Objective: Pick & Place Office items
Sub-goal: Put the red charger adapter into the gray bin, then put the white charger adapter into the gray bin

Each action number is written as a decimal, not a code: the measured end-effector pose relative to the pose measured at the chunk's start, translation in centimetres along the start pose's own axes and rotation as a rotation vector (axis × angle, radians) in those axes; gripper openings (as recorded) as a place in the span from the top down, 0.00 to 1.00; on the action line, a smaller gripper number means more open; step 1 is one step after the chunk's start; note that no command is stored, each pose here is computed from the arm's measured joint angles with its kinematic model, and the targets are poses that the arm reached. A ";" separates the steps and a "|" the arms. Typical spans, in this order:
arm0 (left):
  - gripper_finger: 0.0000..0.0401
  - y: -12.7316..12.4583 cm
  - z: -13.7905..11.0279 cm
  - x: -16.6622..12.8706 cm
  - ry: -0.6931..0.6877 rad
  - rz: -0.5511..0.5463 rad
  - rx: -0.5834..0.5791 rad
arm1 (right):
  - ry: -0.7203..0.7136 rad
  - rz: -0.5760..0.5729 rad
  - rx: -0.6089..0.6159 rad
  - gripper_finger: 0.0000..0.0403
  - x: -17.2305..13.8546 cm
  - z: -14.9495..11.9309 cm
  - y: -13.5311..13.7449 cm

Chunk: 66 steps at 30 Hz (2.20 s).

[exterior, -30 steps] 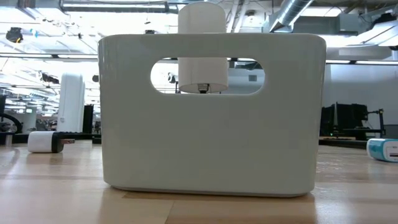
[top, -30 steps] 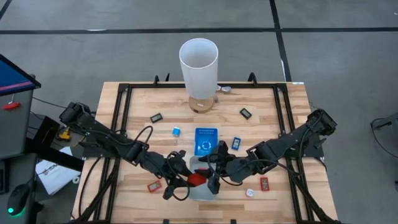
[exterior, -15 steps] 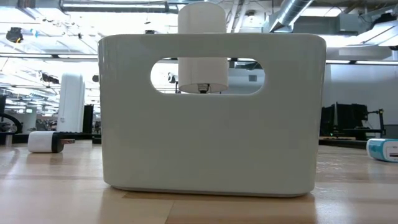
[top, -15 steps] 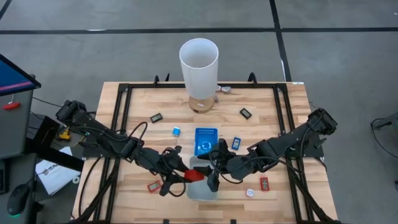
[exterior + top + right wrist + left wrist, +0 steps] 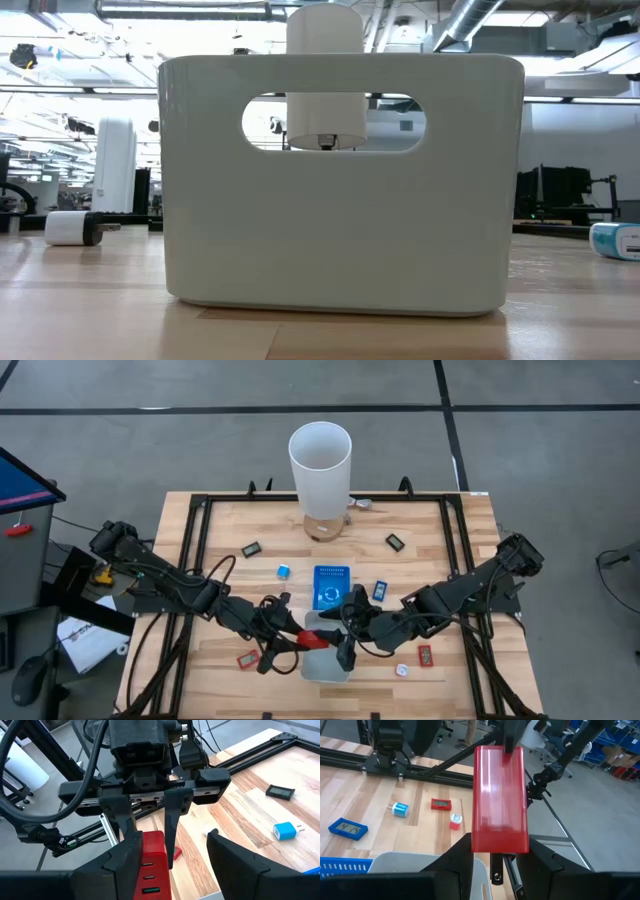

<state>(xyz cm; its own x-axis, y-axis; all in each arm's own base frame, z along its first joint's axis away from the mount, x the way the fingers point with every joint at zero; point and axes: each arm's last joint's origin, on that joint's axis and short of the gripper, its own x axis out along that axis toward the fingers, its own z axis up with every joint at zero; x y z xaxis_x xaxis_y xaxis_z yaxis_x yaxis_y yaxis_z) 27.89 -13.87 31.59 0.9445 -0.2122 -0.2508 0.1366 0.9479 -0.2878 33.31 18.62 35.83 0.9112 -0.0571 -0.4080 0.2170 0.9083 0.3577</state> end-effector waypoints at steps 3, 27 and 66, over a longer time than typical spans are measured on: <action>0.72 0.0 0.3 -0.3 -0.017 -0.003 0.000 | -0.002 0.003 0.001 0.47 -0.1 0.0 0.0; 1.00 -0.7 3.8 -2.6 -0.257 -0.077 -0.025 | 0.029 -0.001 -0.033 0.47 0.1 -0.8 0.2; 0.44 -2.6 -14.2 -8.1 0.520 0.153 -0.295 | -0.014 -0.094 0.063 0.47 -2.7 -3.3 2.2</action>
<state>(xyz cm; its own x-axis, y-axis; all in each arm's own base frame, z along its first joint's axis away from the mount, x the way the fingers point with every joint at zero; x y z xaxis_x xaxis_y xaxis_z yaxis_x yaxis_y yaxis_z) 15.65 -18.00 21.29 0.6674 -0.2375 -0.7058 -0.1476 0.8868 -0.4379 30.15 22.11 34.93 0.8906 -0.1471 -0.4303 0.3228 0.8709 0.3705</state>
